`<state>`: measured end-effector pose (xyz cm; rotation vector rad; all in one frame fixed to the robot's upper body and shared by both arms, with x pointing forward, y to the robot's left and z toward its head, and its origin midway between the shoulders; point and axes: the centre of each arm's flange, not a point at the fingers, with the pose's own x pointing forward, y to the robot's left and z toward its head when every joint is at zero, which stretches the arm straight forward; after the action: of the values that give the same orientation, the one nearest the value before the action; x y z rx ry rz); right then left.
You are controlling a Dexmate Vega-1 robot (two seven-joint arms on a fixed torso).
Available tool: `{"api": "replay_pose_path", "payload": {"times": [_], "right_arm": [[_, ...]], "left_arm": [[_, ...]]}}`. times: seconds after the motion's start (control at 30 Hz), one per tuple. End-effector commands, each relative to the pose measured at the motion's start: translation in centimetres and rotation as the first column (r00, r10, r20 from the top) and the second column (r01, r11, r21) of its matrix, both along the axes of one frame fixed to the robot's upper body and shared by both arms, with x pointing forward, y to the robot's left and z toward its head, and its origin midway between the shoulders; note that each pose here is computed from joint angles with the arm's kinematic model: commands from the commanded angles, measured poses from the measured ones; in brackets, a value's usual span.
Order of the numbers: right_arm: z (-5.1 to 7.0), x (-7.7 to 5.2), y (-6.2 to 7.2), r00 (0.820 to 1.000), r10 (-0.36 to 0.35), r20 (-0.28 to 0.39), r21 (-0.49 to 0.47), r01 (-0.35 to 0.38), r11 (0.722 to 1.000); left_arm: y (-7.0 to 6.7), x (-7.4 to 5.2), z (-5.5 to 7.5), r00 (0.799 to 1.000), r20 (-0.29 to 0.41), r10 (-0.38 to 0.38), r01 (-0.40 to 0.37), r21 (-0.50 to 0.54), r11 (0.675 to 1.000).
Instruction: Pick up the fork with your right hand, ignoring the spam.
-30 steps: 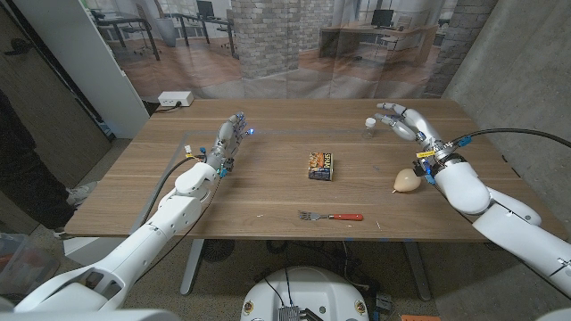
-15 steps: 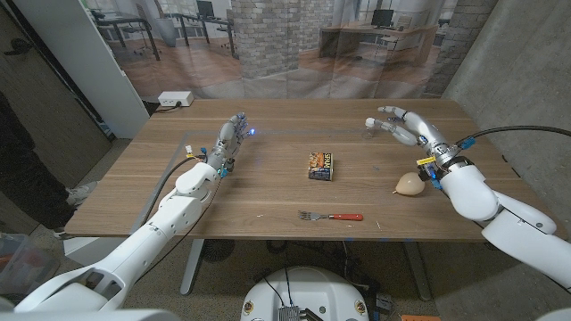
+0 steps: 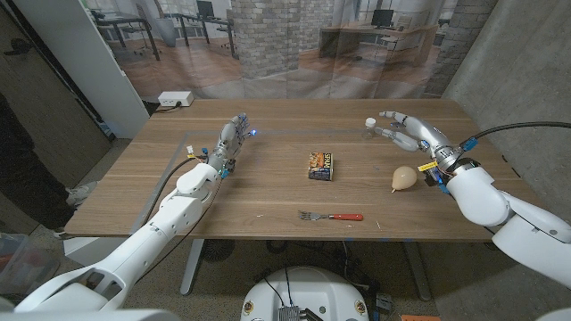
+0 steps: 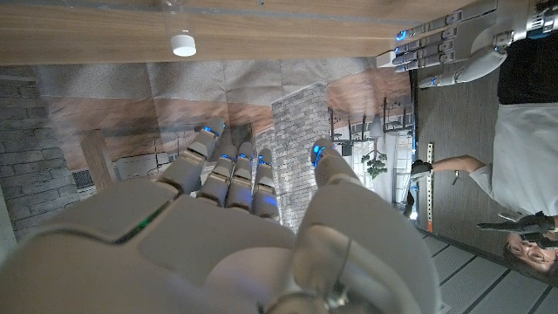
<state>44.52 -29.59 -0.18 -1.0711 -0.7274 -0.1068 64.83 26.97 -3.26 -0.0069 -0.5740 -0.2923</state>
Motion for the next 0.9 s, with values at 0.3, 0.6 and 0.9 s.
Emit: {"api": "replay_pose_path", "payload": {"times": [0.3, 0.6, 0.9], "right_arm": [[-0.9, -2.9, 0.7, 0.996, -0.082, -0.038, -0.117, 0.077, 0.99], [-1.0, -3.5, 1.5, 0.989, -0.134, -0.058, -0.193, 0.12, 0.974], [-1.4, -4.3, 1.9, 0.976, -0.203, -0.072, -0.259, 0.178, 0.949]], "left_arm": [[-0.7, 0.1, -0.5, 1.0, -0.005, -0.016, 0.016, 0.007, 1.0], [-0.6, 0.1, -0.6, 1.0, -0.01, -0.017, 0.017, 0.012, 1.0], [-0.6, 0.4, -0.9, 1.0, -0.018, -0.021, 0.021, 0.012, 1.0]]}}
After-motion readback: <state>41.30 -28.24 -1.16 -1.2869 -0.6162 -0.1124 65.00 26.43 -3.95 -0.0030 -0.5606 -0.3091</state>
